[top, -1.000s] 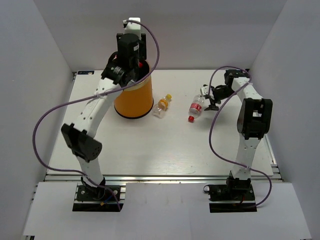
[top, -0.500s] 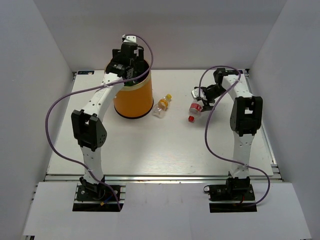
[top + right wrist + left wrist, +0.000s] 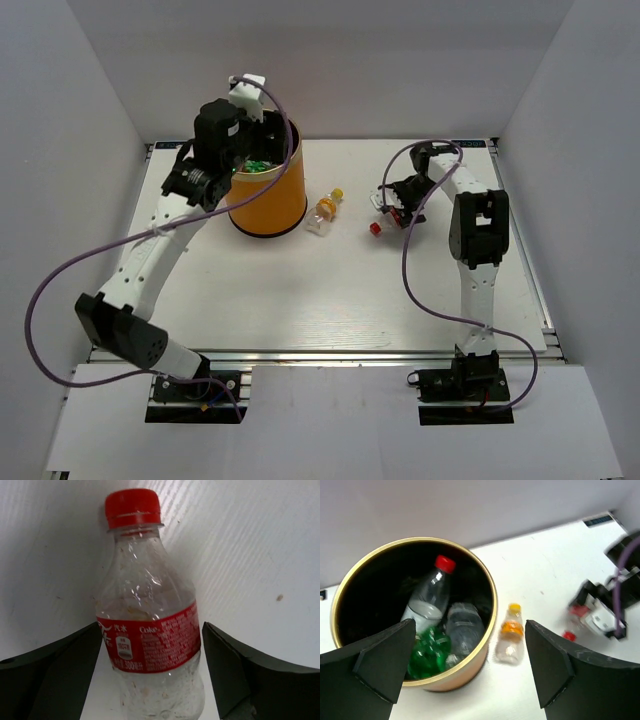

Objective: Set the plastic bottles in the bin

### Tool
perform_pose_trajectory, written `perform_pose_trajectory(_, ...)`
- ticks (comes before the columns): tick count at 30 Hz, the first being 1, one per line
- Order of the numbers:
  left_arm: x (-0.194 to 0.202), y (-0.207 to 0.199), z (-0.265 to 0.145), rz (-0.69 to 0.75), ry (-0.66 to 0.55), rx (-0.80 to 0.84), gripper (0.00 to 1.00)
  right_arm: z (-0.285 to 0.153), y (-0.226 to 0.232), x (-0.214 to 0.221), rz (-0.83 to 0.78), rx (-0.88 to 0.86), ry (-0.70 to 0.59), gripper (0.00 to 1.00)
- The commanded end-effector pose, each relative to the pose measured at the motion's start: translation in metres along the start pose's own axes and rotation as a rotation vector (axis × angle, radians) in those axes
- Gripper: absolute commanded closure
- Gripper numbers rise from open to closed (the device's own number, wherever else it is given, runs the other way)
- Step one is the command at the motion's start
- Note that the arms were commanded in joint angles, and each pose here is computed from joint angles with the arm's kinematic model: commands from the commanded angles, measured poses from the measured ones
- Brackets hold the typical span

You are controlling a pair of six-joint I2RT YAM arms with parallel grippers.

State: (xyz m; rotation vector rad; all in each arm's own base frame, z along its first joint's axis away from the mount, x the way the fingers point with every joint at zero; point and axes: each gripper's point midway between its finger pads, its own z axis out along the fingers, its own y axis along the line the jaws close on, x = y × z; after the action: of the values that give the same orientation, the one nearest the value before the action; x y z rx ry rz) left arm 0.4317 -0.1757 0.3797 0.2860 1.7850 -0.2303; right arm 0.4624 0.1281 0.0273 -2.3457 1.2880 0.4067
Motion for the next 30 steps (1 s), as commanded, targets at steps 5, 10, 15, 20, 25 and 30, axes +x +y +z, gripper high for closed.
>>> perform_pose_trajectory(5, 0.011, -0.016, -0.049, -0.046, -0.077, 0.105, 0.0, 0.003, -0.012, -0.032, -0.648, -0.068, -0.08, 0.56)
perform_pose_trajectory(10, 0.037, -0.008, -0.068, -0.103, -0.099, 0.069, 0.0, -0.065, -0.064, -0.119, -0.192, 0.251, -0.409, 0.9)
perform_pose_trajectory(15, 0.04, -0.001, -0.08, -0.128, -0.129, 0.033, 0.0, -0.146, -0.081, -0.217, 0.145, 0.336, -0.896, 1.0)
perform_pose_trajectory(20, 0.032, 0.009, -0.095, -0.124, -0.155, -0.01, 0.0, -0.207, -0.116, -0.295, 0.141, 0.479, -1.052, 1.0)
perform_pose_trajectory(25, 0.044, 0.015, -0.108, -0.15, -0.143, -0.04, 0.0, -0.201, -0.185, -0.339, 0.15, 0.521, -1.155, 1.0)
perform_pose_trajectory(30, 0.054, 0.018, -0.12, -0.183, -0.136, -0.059, 0.0, -0.222, -0.231, -0.394, 0.06, 0.718, -1.241, 1.0)
